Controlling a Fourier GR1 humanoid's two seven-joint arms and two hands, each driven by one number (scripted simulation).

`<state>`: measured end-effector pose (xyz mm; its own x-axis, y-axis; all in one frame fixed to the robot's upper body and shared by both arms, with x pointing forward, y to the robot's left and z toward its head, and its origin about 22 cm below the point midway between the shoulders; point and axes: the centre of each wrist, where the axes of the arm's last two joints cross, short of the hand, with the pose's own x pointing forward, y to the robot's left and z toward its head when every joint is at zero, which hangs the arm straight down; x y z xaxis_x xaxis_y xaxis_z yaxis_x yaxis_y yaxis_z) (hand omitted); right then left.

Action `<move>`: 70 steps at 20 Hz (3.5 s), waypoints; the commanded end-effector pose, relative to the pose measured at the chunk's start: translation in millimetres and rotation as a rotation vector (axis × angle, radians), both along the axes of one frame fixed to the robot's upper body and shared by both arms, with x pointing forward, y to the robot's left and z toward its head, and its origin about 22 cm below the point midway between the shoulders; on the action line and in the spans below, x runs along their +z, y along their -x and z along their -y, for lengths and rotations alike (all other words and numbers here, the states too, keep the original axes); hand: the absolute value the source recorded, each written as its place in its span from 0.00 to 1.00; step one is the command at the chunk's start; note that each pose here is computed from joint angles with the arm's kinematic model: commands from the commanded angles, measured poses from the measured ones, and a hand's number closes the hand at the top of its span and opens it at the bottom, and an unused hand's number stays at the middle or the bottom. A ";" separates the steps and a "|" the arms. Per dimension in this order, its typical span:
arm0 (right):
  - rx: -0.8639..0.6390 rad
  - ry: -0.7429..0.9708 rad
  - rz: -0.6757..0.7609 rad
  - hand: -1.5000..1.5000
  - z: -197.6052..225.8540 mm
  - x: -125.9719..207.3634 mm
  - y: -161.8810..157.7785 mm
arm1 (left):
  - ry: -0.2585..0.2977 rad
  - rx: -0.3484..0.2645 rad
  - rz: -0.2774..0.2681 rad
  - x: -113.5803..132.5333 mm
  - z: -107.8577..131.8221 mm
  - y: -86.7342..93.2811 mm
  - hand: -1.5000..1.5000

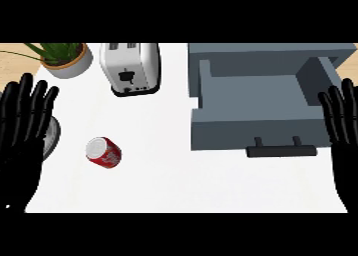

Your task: Pick up the can, place it into the drawer and close the drawer

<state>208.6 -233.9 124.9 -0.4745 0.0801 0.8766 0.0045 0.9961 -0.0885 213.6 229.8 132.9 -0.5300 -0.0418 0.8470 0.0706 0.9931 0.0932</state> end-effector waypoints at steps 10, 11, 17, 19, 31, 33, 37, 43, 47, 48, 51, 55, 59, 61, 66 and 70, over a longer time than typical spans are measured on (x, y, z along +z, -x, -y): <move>-0.147 -0.091 -0.239 0.00 19.4 -18.6 4.3 | 0.052 0.066 -0.433 -37.5 -70.9 34.9 0.00; -0.162 -0.081 -0.246 0.00 13.5 -10.5 6.2 | 0.041 0.060 -0.439 -34.5 -69.1 43.4 0.00; -0.169 -0.080 -0.247 0.00 36.2 -7.5 4.6 | 0.062 0.063 -0.428 -0.5 -88.2 40.1 0.00; -0.152 -0.064 -0.247 0.00 39.6 -2.8 18.4 | 0.089 0.057 -0.450 -18.6 -90.3 27.2 0.00; -0.160 -0.049 -0.241 0.00 26.1 -26.8 6.1 | 0.044 0.038 -0.523 -60.5 -65.0 4.0 0.00; -0.157 -0.071 -0.248 0.00 51.4 -11.7 23.9 | 0.034 0.057 -0.517 -49.9 -44.1 12.5 0.00; -0.161 -0.065 -0.234 0.00 59.0 -22.0 14.1 | 0.025 0.079 -0.549 -100.5 -63.5 0.9 0.00; -0.175 -0.043 -0.225 0.00 65.2 -27.2 33.4 | 0.013 0.101 -0.573 -134.9 -59.3 2.7 0.00; -0.178 -0.049 -0.230 0.00 66.7 -11.9 28.5 | 0.001 0.128 -0.571 -159.3 -43.6 -5.1 0.00; -0.185 -0.036 -0.231 0.00 69.6 -1.0 36.7 | 0.016 0.157 -0.581 -159.9 -42.5 13.6 0.00; -0.175 -0.055 -0.231 0.00 78.6 -1.0 36.1 | 0.029 0.173 -0.571 -198.8 -68.7 4.8 0.00; -0.183 -0.050 -0.205 0.00 48.8 -6.0 43.5 | 0.033 0.192 -0.610 -192.4 -70.9 -8.2 0.00; -0.175 -0.046 -0.209 0.00 64.4 -2.6 58.2 | 0.024 0.196 -0.627 -208.6 -64.9 -21.0 0.00; -0.178 -0.045 -0.231 0.00 61.9 -9.2 37.5 | 0.012 0.191 -0.621 -241.1 -59.2 -3.0 0.00; -0.195 -0.043 -0.202 0.00 55.4 3.0 47.0 | 0.049 0.168 -0.657 -246.2 -50.9 -34.2 0.00; -0.174 -0.034 -0.237 0.00 78.1 0.8 60.6 | 0.083 0.226 -0.648 -259.4 -81.4 -38.7 0.00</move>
